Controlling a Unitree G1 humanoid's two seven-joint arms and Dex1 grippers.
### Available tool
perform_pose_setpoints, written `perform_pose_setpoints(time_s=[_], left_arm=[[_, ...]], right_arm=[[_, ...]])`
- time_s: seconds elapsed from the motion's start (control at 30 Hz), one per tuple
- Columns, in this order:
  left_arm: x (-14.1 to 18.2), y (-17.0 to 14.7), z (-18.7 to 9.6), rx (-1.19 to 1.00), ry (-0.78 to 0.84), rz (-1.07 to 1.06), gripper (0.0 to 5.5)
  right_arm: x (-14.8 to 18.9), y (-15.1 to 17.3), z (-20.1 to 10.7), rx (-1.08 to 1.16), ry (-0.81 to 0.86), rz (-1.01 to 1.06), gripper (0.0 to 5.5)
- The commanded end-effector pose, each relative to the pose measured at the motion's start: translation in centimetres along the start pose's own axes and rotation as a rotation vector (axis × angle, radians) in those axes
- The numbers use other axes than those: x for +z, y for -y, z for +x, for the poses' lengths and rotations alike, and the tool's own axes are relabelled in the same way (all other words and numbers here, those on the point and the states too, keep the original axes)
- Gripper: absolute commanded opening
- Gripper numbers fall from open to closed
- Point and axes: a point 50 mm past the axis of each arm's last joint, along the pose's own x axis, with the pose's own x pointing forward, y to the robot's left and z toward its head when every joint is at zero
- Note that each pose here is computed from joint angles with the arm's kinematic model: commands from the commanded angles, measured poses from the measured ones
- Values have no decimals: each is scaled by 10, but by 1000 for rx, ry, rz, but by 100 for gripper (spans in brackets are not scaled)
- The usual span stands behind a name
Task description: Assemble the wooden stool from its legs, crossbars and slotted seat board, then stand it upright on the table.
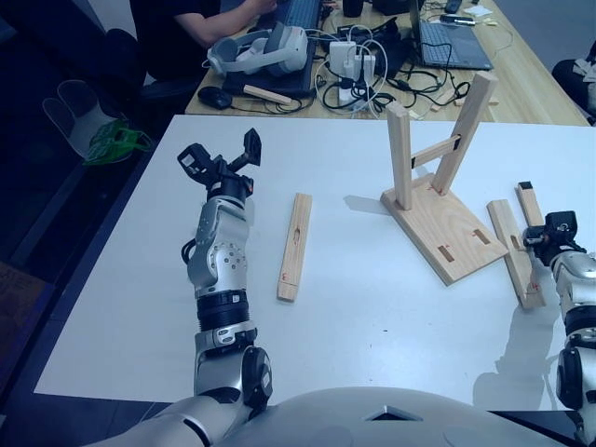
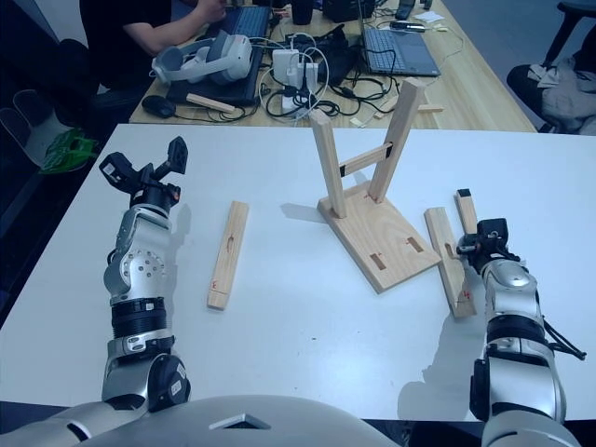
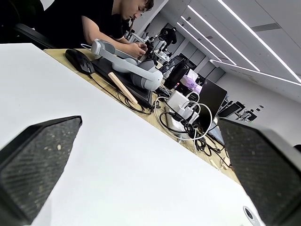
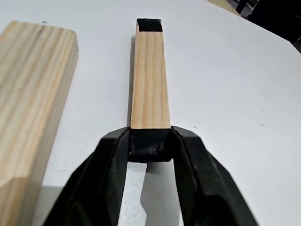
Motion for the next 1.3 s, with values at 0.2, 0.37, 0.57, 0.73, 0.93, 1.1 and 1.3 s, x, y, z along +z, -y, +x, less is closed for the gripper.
perform_pose_setpoints(time_s=[0.2,0.37,0.57,0.73,0.93,1.1,1.3], left_arm=[[40,12,9,-44,128,23,540],[102,76,15,-365,263,-12,540],[105,131,-3,-781,103,-117,540],[99,129,-6,-818,38,-222,540],[94,140,-18,-906,-2,-233,540],[89,147,-22,-926,-21,-253,493],[83,141,-16,-845,-28,-238,403]], right_arm=[[112,-3,-17,-106,586,-124,130],[207,-45,-67,74,1011,-183,129],[241,-111,-115,487,1186,-269,129],[249,-127,-135,676,1194,-257,129],[252,-142,-154,866,1160,-232,129],[256,-149,-157,873,1165,-219,129],[258,-148,-155,844,1174,-215,129]])
